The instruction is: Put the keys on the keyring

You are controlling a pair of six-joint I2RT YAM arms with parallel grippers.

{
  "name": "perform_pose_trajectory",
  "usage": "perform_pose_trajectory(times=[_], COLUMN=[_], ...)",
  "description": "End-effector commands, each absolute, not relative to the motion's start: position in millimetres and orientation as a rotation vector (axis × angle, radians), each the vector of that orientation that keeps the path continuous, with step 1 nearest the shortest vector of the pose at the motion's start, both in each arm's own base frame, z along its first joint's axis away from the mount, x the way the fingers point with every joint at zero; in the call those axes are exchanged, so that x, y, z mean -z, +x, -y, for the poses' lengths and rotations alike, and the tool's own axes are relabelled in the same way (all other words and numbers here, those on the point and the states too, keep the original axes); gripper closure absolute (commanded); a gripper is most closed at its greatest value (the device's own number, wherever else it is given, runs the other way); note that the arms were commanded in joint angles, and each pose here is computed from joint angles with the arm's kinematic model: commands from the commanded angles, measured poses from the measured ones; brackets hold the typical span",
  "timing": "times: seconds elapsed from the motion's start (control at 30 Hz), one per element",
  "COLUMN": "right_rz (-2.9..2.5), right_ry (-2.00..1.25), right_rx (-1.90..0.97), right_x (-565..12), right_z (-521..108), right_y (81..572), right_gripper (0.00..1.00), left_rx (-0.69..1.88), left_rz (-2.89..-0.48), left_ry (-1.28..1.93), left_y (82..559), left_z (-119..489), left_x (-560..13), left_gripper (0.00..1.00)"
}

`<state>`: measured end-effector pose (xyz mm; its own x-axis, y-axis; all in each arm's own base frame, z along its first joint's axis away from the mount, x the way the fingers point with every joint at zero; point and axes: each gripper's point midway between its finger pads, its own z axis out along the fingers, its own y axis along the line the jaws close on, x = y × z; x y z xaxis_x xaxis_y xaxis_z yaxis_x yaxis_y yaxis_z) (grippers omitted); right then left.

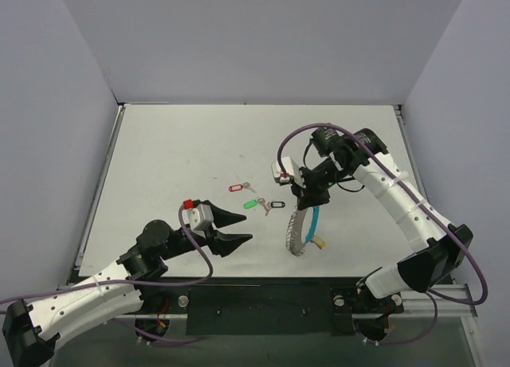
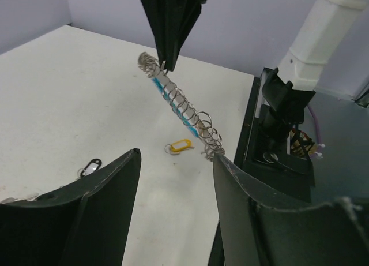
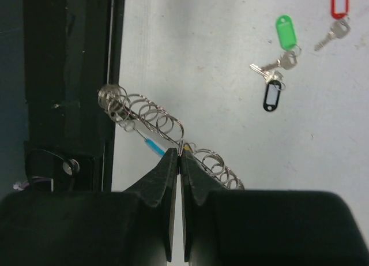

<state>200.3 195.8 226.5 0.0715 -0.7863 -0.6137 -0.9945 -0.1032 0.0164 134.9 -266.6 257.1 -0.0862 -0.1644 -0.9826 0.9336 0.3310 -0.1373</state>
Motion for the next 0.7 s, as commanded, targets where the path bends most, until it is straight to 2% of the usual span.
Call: perform_pose_trajectory(times=[0.0, 0.2, 0.67], right_rz=[-1.663, -1.613, -1.565], right_ry=[-2.048, -2.083, -2.144], right_rx=[-0.895, -1.017, -1.104], right_x=[-219.3, -216.8, -214.4], right_z=[-217.2, -231.4, -249.0], right_y=[166.4, 147.5, 132.5], right_gripper=[1.0, 1.0, 1.0], left_rx=[1.131, 1.14, 1.179], left_rz=[-1.217, -1.249, -1.253], left_ry=[0.742, 0.714, 0.644], left_y=[122.6, 124.6, 129.1], left_z=[278.6, 294.1, 310.1], left_x=[-272.4, -248.6, -241.1], left_gripper=[0.37, 0.38, 0.45])
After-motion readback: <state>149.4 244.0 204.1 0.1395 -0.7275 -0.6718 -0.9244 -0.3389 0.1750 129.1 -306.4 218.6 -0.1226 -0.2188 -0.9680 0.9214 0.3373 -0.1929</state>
